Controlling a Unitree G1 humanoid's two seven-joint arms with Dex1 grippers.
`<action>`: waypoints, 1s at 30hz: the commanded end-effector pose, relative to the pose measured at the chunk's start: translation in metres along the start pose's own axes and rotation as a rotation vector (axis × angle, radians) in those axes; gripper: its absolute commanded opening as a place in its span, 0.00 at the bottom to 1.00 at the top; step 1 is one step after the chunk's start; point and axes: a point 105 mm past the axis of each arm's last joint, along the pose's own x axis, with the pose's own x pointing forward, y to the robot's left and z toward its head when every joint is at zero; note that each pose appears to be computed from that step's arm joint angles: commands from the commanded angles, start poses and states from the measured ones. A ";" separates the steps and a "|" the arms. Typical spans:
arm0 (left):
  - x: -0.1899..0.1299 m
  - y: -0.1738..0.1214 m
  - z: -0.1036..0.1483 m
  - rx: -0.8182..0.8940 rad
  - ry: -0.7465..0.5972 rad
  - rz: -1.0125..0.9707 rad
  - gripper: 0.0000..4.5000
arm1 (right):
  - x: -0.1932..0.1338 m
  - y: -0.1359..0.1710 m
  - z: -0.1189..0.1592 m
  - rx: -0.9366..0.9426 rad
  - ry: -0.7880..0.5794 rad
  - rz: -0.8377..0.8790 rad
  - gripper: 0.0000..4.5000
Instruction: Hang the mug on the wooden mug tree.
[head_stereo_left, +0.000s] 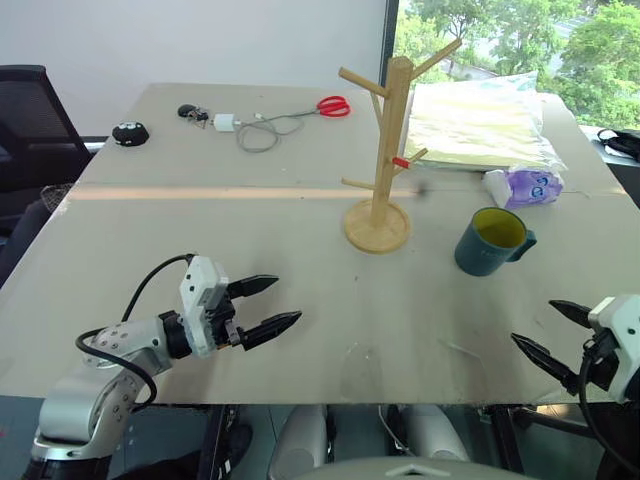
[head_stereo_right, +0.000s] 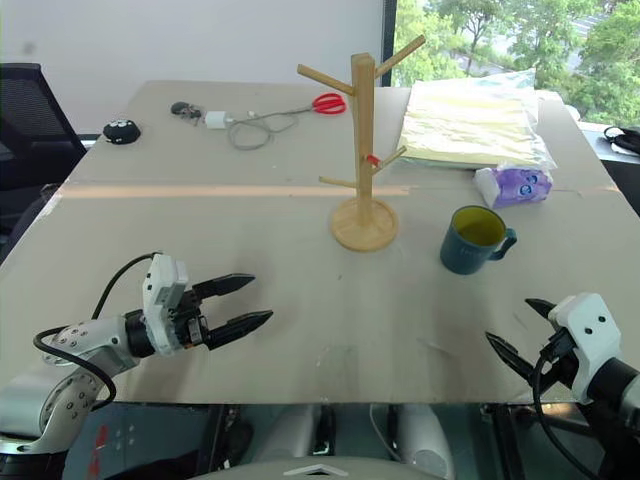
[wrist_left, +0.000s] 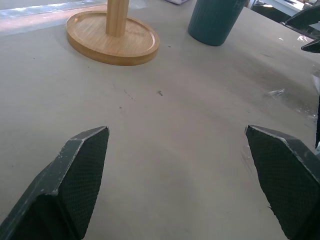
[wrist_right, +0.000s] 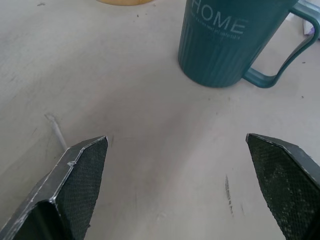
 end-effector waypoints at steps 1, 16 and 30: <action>0.001 -0.007 0.022 0.069 -0.043 -0.088 1.00 | 0.002 -0.013 0.007 -0.027 -0.037 -0.090 0.99; 0.021 -0.060 0.062 0.202 -0.105 -0.462 1.00 | 0.053 -0.072 0.017 0.098 -0.143 -0.463 0.80; 0.023 -0.059 0.065 0.213 -0.128 -0.420 1.00 | 0.073 -0.079 0.019 0.094 -0.170 -0.433 0.70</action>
